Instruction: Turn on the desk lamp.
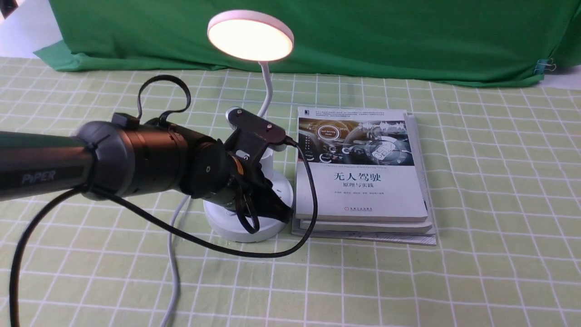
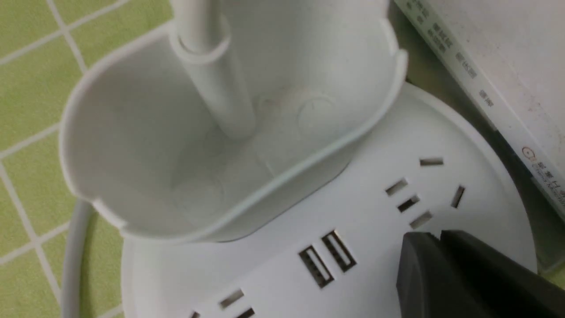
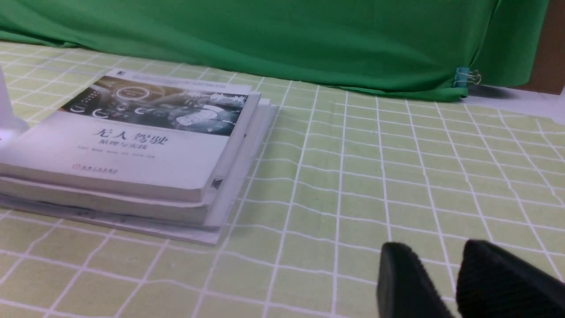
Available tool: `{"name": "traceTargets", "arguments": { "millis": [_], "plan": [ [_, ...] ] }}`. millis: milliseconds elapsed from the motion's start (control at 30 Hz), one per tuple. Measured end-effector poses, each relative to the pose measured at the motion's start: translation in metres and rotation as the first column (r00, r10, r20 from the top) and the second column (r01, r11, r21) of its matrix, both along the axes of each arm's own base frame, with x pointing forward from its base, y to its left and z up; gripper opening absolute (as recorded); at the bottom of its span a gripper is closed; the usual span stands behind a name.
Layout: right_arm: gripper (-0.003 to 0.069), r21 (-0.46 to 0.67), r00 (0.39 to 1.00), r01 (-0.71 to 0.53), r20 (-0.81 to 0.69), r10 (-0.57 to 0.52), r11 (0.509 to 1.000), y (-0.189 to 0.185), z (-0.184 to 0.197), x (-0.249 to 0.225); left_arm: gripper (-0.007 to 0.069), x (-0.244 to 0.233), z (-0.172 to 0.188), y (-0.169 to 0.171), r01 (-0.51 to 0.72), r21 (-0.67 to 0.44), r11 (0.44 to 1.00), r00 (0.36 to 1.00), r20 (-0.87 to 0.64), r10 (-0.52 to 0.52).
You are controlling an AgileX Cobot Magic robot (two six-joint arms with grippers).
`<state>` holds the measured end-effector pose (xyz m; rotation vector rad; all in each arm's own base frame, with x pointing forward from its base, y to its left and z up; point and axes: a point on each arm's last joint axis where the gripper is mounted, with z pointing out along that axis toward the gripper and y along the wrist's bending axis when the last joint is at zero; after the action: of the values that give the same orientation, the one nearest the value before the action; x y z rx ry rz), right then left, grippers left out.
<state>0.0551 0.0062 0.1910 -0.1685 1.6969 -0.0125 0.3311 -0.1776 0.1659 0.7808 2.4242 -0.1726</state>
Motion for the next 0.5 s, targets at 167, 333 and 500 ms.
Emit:
{"name": "traceTargets", "arguments": {
  "millis": [167,333,500],
  "plan": [
    [0.0245,0.0,1.0,0.0,0.0,0.0,1.0,0.0,0.0,0.0,0.0018,-0.01,0.014,0.005,-0.019,0.001,1.0,0.999,-0.043,0.019],
    [0.0245,0.0,1.0,0.0,0.0,0.0,1.0,0.0,0.0,0.0,0.0018,-0.026,0.059,0.015,-0.037,-0.031,0.999,0.999,0.023,0.038],
    [0.0245,0.0,1.0,0.0,0.0,0.0,1.0,0.0,0.0,0.0,0.0018,-0.05,0.108,0.028,-0.06,-0.11,0.992,0.99,0.119,0.073]
  ]
}}
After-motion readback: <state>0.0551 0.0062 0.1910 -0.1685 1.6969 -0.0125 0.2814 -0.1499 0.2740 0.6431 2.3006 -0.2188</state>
